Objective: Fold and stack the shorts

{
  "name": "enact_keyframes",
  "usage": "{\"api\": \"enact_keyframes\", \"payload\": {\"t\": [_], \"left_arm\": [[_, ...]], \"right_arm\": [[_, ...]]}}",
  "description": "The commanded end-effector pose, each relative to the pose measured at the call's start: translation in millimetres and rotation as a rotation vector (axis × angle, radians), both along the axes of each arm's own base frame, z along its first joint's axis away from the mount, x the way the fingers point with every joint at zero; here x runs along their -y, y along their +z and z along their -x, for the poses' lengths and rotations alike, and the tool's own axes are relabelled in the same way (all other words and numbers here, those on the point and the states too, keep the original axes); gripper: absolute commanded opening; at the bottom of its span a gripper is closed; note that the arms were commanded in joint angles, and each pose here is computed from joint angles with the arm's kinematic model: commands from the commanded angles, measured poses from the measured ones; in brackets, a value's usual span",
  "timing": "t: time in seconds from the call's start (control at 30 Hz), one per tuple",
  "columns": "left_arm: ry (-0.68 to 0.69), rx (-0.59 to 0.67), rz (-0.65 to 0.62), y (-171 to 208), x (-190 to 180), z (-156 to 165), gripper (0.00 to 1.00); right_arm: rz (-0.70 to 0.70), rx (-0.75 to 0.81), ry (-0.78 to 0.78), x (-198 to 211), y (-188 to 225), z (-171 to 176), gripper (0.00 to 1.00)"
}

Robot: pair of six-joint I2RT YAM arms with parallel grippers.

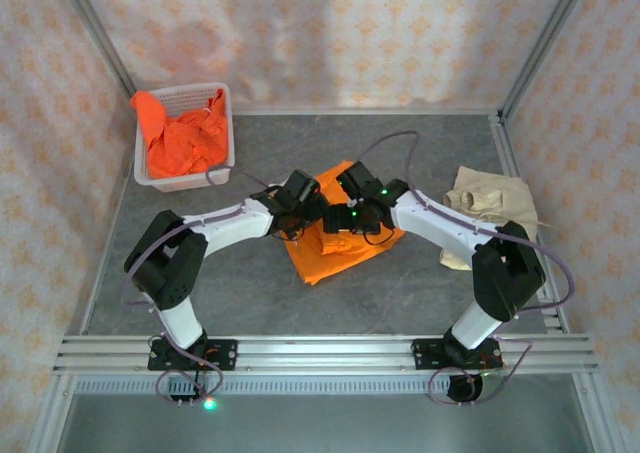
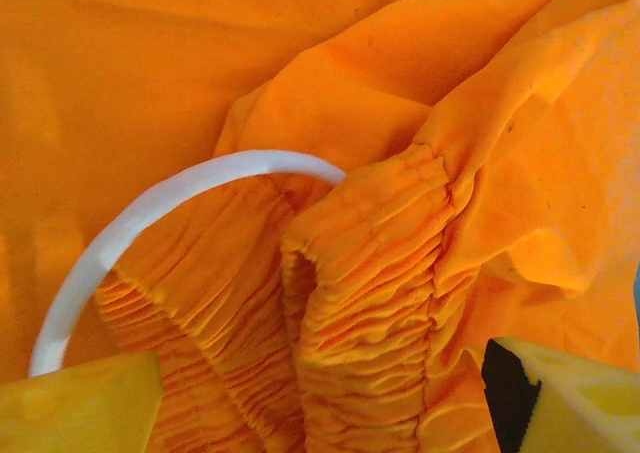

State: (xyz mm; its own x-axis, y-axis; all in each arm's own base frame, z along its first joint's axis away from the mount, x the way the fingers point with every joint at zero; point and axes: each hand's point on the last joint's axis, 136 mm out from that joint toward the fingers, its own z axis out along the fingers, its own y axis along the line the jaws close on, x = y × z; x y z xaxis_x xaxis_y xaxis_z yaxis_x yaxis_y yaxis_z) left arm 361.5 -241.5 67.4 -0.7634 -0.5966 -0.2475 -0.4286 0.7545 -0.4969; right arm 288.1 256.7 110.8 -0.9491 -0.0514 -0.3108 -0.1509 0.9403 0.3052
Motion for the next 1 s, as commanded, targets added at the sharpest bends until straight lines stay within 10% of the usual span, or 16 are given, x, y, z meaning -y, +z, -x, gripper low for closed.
{"api": "enact_keyframes", "payload": {"t": [0.0, 0.23, 0.57, 0.97], "left_arm": [[0.008, 0.02, -0.029, -0.9, 3.8, -11.4, 0.82], [-0.014, 0.006, -0.088, -13.7, 8.0, -23.8, 0.6], [-0.073, 0.064, -0.084, 25.8, 16.9, -32.6, 0.0], [-0.194, 0.114, -0.092, 107.4, 33.1, -32.7, 0.0]], "right_arm": [[0.039, 0.038, -0.061, 16.3, -2.6, -7.0, 0.79], [0.016, 0.078, -0.09, 33.1, 7.7, -2.2, 0.82], [0.072, 0.189, -0.156, 77.6, 29.1, 2.0, 0.87], [0.146, 0.309, -0.238, 126.9, 74.4, -2.9, 0.9]]}}
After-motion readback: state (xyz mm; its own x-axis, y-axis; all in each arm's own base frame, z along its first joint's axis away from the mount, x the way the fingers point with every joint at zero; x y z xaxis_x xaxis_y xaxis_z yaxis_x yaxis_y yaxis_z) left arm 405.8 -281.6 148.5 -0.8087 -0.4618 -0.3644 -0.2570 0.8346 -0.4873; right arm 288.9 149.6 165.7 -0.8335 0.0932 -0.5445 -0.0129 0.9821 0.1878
